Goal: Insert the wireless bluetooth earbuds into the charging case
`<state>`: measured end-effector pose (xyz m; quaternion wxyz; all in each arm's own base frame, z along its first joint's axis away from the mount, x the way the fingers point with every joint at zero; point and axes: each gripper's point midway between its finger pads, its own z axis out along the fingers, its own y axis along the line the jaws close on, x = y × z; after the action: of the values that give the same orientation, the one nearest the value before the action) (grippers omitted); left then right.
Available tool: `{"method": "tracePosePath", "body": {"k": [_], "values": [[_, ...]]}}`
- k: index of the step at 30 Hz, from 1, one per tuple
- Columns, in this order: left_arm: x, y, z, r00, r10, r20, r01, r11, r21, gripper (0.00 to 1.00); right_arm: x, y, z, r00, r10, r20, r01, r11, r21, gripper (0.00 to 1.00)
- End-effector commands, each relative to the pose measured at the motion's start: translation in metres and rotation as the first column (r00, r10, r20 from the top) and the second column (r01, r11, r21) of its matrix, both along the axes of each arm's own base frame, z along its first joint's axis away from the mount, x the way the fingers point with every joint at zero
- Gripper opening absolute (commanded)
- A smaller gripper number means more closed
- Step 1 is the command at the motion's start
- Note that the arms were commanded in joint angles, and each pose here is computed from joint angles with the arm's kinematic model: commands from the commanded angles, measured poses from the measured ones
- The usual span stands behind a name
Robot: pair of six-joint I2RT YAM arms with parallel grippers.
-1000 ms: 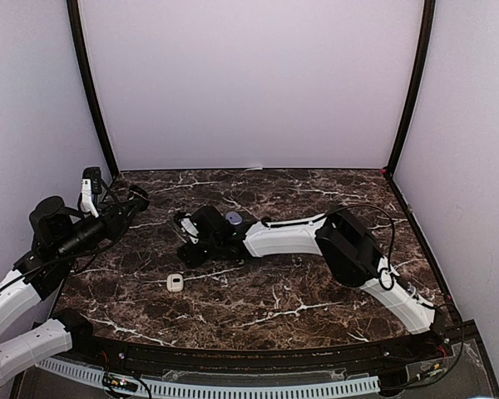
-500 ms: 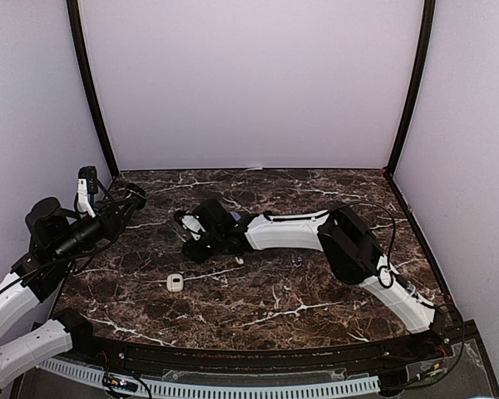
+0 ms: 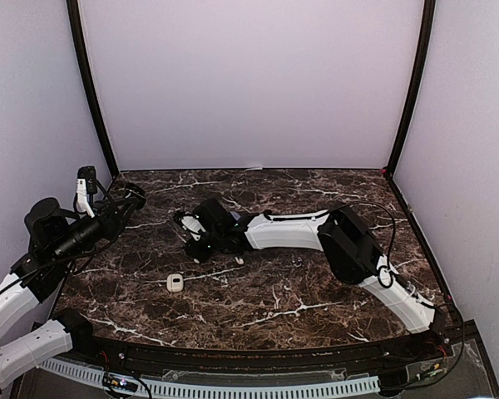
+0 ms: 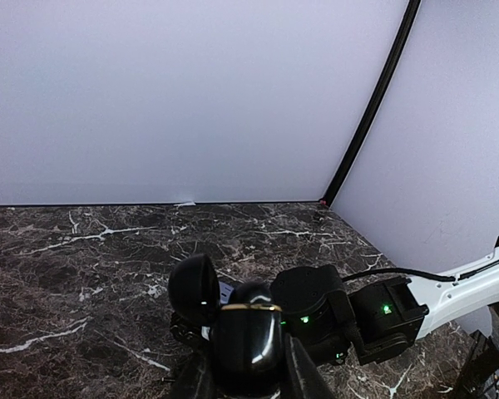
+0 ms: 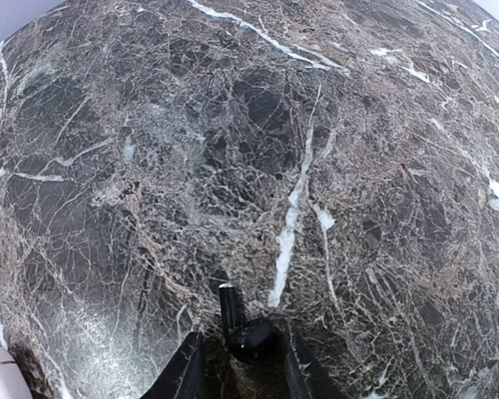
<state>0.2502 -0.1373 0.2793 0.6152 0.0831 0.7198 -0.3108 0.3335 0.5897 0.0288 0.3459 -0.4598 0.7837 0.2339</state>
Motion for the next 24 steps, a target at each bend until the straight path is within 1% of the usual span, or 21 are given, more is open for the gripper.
{"method": "tracePosePath", "body": {"k": [1, 2, 3, 11, 19, 24], "values": [[-0.001, 0.001, 0.004, 1.000, 0.002, 0.027, -0.003, 1.000, 0.006, 0.00, 0.003, 0.001, -0.005, 1.000, -0.004, 0.012, 0.004, 1.000, -0.006, 0.36], [0.000, 0.002, 0.003, 1.000, 0.004, 0.026, -0.004, 1.000, 0.007, 0.00, 0.003, 0.002, -0.006, 1.000, -0.004, 0.015, 0.004, 1.000, -0.008, 0.41], [0.000, 0.002, 0.003, 1.000, 0.003, 0.027, -0.004, 1.000, 0.007, 0.00, 0.004, 0.002, -0.007, 1.000, -0.002, 0.018, 0.003, 1.000, -0.011, 0.41], [0.000, 0.001, 0.003, 1.000, 0.003, 0.023, -0.003, 1.000, 0.011, 0.00, 0.007, 0.004, -0.014, 0.999, 0.002, 0.035, -0.001, 0.999, -0.036, 0.40], [0.001, 0.001, 0.001, 1.000, 0.004, 0.020, -0.004, 1.000, 0.014, 0.00, 0.002, 0.005, -0.019, 0.999, 0.036, 0.020, -0.035, 0.998, -0.051, 0.28], [0.001, 0.001, 0.001, 1.000, 0.004, 0.017, -0.004, 1.000, 0.013, 0.00, -0.002, 0.003, -0.010, 0.998, 0.041, 0.041, -0.039, 0.998, -0.047, 0.20]]}}
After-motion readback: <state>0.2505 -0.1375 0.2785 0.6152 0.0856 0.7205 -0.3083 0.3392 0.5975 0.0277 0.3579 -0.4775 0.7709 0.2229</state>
